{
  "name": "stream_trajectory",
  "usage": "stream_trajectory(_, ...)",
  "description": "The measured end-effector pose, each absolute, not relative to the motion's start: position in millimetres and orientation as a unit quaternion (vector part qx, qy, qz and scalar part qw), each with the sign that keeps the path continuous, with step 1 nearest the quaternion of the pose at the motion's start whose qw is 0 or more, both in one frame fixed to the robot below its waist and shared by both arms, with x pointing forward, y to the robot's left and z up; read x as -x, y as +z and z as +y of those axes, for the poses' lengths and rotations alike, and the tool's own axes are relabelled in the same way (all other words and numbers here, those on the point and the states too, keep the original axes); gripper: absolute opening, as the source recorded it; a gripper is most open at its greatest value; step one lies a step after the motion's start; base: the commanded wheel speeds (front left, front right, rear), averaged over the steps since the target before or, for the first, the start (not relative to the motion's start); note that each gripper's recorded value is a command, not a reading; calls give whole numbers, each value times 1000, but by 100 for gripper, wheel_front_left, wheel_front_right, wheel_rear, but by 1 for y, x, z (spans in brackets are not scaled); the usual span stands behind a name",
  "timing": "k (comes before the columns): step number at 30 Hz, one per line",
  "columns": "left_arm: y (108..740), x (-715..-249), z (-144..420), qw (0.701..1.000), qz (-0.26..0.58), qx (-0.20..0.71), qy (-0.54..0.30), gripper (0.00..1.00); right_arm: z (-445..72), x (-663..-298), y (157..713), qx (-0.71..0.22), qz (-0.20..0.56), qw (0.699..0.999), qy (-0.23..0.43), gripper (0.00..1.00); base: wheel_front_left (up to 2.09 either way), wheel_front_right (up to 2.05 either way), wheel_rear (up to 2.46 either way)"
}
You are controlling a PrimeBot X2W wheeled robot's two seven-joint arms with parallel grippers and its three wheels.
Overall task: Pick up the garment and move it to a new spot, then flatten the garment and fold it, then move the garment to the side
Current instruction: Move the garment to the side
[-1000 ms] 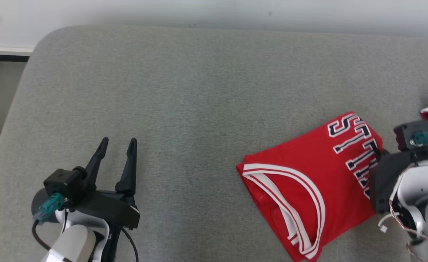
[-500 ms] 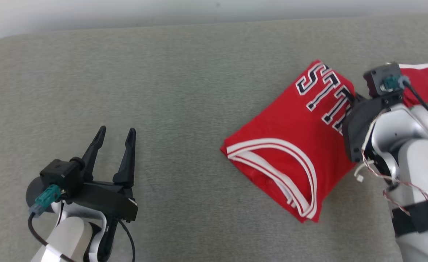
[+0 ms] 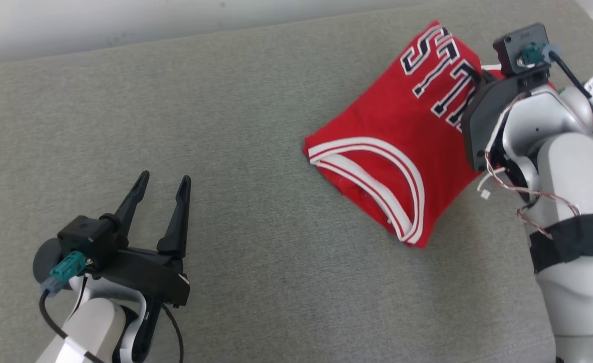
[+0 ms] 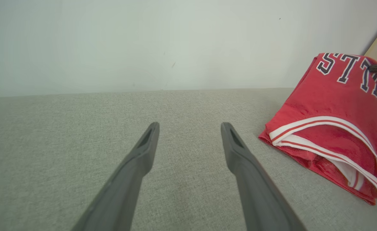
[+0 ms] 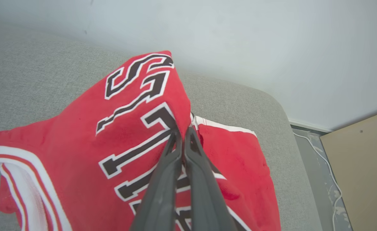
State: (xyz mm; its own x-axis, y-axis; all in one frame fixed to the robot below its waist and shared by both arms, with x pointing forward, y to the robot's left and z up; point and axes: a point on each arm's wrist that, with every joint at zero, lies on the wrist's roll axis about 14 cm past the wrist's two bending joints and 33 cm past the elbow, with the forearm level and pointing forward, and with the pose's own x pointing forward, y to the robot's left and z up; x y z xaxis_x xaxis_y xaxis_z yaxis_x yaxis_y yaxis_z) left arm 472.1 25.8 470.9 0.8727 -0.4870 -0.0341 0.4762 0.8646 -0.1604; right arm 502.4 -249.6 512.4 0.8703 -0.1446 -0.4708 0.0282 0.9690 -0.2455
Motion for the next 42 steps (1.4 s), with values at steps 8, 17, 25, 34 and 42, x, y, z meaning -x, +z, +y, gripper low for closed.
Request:
stream_trajectory(8,468,-471,2,956,43,74,-282,100,-286,-507,532,130,236,959,-88,0,0,0,0)
stream_trajectory(17,464,-472,3,955,48,72,-284,100,-312,-510,539,137,235,955,-116,0,0,0,0)
stream_trajectory(25,461,-476,15,959,50,69,-269,100,-342,-499,539,145,254,945,-145,0,0,0,0)
stream_trajectory(34,458,-476,18,960,53,68,-267,100,-358,-492,525,148,263,940,-162,0,0,0,0)
stream_trajectory(42,454,-476,27,962,60,62,-259,100,-378,-494,505,201,269,925,-178,0,0,0,0)
